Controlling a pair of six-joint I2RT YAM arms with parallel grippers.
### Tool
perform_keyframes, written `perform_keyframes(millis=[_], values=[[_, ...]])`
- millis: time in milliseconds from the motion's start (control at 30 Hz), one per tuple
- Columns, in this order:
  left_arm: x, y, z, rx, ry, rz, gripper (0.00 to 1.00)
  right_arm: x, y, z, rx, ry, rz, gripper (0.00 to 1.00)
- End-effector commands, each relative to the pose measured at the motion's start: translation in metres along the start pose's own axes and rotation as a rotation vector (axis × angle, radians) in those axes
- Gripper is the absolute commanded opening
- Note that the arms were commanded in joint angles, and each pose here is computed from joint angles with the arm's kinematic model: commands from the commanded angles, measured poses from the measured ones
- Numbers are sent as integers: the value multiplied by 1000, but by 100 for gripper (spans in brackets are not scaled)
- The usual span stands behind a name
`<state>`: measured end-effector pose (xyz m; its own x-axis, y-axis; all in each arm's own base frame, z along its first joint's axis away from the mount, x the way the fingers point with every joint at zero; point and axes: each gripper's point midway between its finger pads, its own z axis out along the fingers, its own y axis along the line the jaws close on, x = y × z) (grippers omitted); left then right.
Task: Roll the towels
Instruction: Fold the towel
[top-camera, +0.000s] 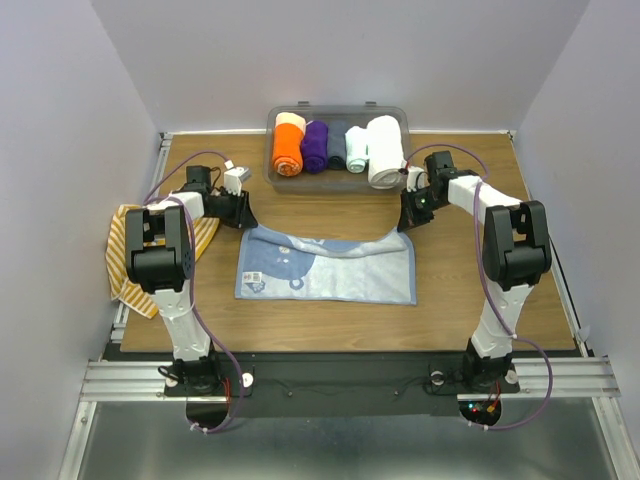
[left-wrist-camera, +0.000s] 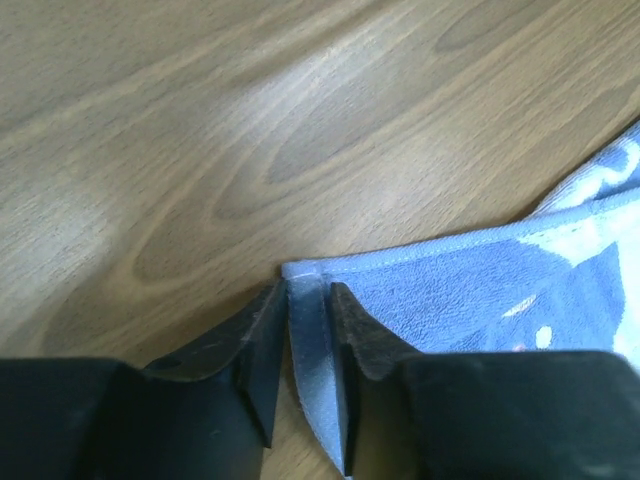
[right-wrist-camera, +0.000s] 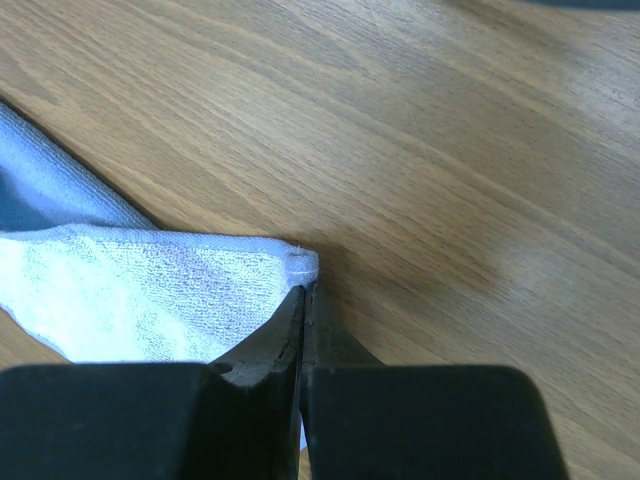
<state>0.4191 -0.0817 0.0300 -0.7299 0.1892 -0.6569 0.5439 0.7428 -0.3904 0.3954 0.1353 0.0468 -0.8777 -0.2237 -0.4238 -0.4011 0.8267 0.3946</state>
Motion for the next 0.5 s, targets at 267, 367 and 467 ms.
perform_keyframes(millis=[267,367,467], values=[[-20,-10,-14,15,-36,-12,0,-32,3,-25,1,-111,-59,1],[-41,-15,-29,21,-101,27,0,-43,-3,-37,16,-149,-53,1],[-58,-24,-43,41,-159,80,0,-52,-9,-49,27,-183,-51,1]])
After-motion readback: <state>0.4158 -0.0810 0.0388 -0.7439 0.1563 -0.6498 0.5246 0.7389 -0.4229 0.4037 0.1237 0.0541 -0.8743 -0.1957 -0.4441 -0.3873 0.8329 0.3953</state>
